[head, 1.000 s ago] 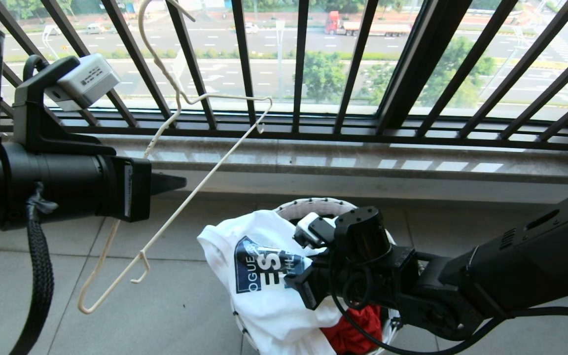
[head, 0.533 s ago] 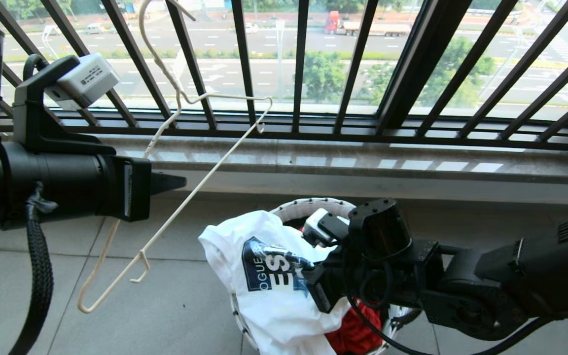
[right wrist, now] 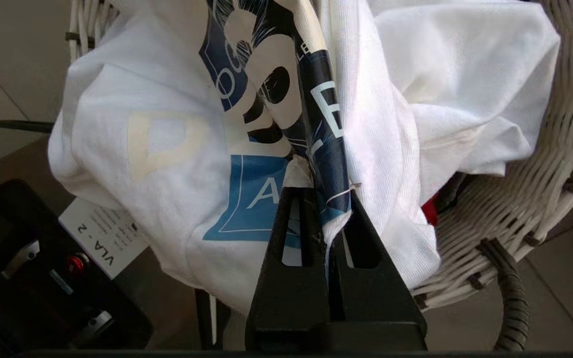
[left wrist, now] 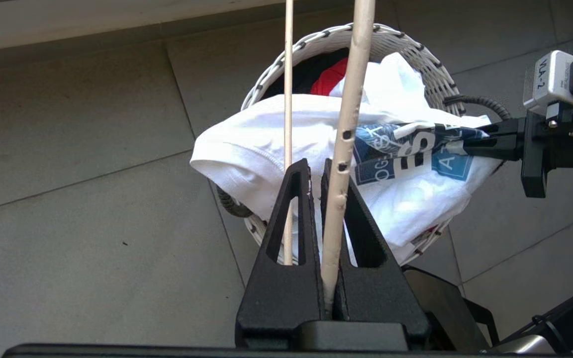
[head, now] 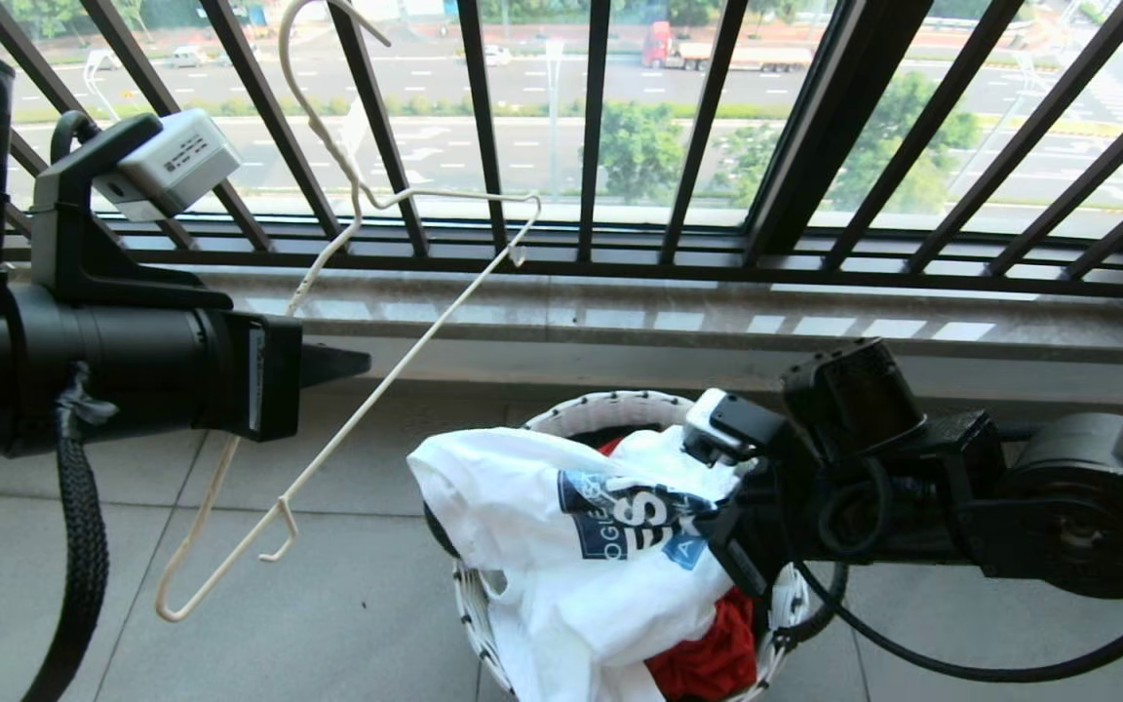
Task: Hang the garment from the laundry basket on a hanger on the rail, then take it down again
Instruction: Pick up clothes from the basket
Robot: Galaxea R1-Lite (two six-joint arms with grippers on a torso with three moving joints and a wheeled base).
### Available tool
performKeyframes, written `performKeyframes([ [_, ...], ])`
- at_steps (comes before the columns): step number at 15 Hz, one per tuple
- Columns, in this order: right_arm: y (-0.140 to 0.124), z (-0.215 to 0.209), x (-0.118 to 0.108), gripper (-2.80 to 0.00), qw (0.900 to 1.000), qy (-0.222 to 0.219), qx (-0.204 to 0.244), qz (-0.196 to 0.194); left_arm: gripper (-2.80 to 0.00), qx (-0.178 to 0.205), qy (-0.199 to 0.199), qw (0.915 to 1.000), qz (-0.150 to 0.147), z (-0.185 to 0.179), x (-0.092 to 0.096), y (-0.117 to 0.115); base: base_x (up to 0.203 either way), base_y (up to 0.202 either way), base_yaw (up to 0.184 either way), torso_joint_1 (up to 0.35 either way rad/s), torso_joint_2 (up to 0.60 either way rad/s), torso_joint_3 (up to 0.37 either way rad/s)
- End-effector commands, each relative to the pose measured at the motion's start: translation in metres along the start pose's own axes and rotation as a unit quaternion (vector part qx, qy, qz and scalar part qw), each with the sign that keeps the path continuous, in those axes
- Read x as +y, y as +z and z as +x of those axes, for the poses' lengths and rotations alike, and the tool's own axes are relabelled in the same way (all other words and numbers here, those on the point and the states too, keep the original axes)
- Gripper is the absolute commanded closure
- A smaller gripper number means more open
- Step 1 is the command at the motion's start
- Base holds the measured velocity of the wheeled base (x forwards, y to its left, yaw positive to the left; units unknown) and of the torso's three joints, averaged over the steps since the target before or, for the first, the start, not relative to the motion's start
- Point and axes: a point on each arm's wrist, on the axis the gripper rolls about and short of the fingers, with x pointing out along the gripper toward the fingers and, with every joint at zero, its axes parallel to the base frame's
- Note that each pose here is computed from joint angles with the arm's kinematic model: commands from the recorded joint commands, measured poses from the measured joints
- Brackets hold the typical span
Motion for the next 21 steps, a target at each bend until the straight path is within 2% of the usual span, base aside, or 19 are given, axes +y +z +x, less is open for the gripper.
performKeyframes([
  [1, 0.0, -0.024, -0.017, 0.0, 1.0, -0.02, 0.015, 0.013, 0.0, 0.004, 0.0, 1.0, 0.0, 0.001, 0.0, -0.001, 0.0, 0.0, 0.0, 0.0, 0.0, 0.0],
  [3, 0.0, -0.035, -0.024, 0.0, 0.998, -0.018, 0.051, 0.024, 0.0, 0.006, 0.0, 1.0, 0.0, 0.002, 0.0, -0.002, 0.0, 0.0, 0.0, 0.0, 0.0, 0.0],
  [6, 0.0, -0.057, -0.024, 0.0, 0.997, -0.025, 0.061, 0.027, 0.0, 0.007, -0.001, 1.0, 0.002, 0.003, -0.001, -0.002, 0.0, 0.0, 0.0, 0.0, 0.0, 0.0],
  [9, -0.007, -0.074, -0.019, 0.0, 0.993, -0.017, 0.118, 0.022, 0.0, 0.01, -0.002, 0.9999, 0.002, 0.004, -0.001, -0.004, 0.0, 0.0, 0.0, 0.0, 0.0, 0.0],
  [12, -0.012, -0.067, -0.019, 0.0, 0.985, -0.012, 0.171, 0.017, 0.0, 0.011, -0.002, 0.9999, 0.006, 0.003, -0.001, -0.004, 0.0, 0.0, 0.0, 0.0, 0.0, 0.0],
  [14, -0.019, -0.046, -0.015, 0.0, 0.976, 0.004, 0.216, 0.011, 0.0, 0.011, -0.002, 0.9999, 0.006, 0.004, -0.001, -0.004, 0.0, 0.0, 0.0, 0.0, 0.0, 0.0],
  [15, -0.022, -0.034, -0.011, 0.0, 0.971, 0.009, 0.241, 0.002, 0.0, 0.011, -0.002, 0.9999, 0.006, 0.003, -0.001, -0.004, 0.0, 0.0, 0.0, 0.0, 0.0, 0.0],
  [17, -0.026, -0.026, 0.012, 0.0, 0.961, 0.03, 0.272, -0.034, 0.0, 0.011, -0.002, 0.9999, 0.006, 0.003, -0.001, -0.004, 0.0, 0.0, 0.0, 0.0, 0.0, 0.0],
  [21, -0.029, -0.037, 0.052, 0.0, 0.953, 0.07, 0.278, -0.096, 0.0, 0.008, -0.002, 0.9999, 0.006, 0.002, -0.001, -0.003, 0.0, 0.0, 0.0, 0.0, 0.0, 0.0],
])
